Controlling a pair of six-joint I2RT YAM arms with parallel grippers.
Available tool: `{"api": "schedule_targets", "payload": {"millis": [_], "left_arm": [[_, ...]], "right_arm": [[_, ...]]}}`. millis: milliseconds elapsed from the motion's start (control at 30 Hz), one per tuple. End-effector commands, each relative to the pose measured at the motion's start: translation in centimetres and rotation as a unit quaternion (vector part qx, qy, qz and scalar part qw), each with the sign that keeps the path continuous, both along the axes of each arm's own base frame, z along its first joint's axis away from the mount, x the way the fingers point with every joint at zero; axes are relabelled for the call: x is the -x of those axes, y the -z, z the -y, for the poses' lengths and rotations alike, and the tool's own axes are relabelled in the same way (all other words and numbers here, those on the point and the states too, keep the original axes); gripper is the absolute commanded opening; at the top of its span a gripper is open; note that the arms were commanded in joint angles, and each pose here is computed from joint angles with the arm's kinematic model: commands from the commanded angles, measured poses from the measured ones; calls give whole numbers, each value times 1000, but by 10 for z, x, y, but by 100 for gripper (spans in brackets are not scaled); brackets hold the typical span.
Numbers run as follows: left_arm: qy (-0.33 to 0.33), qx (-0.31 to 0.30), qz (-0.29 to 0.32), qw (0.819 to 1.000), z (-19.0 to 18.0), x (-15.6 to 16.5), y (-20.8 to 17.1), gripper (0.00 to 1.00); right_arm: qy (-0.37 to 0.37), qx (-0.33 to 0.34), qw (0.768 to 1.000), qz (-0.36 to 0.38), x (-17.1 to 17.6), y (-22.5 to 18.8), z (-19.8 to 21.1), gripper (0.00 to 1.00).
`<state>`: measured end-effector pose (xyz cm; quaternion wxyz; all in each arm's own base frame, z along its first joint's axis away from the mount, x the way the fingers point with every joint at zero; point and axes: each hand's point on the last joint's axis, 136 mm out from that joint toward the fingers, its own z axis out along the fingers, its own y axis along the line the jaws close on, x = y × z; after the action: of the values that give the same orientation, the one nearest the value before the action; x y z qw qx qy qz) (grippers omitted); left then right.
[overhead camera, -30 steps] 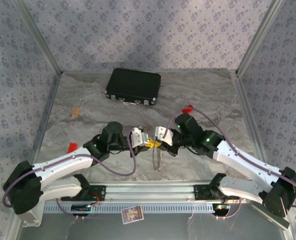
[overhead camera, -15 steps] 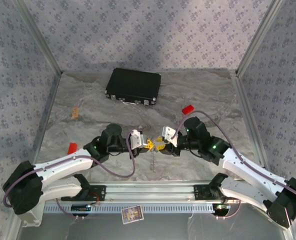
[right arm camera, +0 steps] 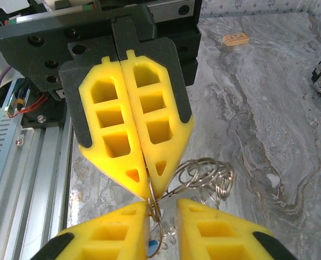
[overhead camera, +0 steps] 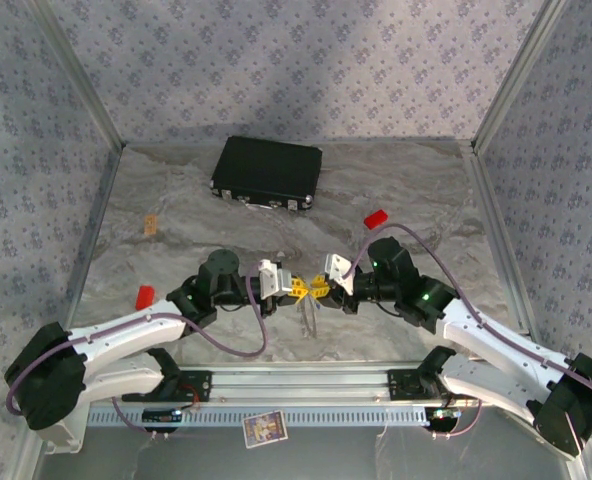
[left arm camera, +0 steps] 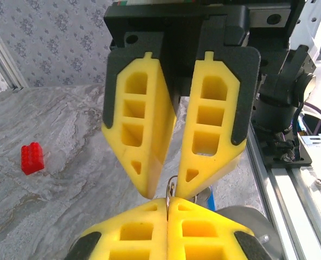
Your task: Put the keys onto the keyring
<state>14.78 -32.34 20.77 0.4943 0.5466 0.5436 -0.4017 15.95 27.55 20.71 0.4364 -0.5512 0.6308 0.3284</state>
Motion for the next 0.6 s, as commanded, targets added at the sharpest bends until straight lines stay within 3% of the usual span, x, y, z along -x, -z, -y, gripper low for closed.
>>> {"api": "schedule_targets", "payload": {"millis": [0, 233, 467, 567], "left_arm": [[21, 46, 27, 998, 0, 9, -27, 0], [23, 53, 27, 998, 0, 10, -29, 0], [24, 58, 27, 998, 0, 10, -31, 0], [26, 59, 27, 998, 0, 11, -32, 0]], "right_arm": [[-2, -12, 1000, -3, 0, -3, 0, 17], [-11, -19, 1000, -2, 1, -8, -3, 13], [-23, -30, 999, 8, 3, -18, -6, 15], [-27, -29, 999, 4, 3, -18, -8, 5]]}}
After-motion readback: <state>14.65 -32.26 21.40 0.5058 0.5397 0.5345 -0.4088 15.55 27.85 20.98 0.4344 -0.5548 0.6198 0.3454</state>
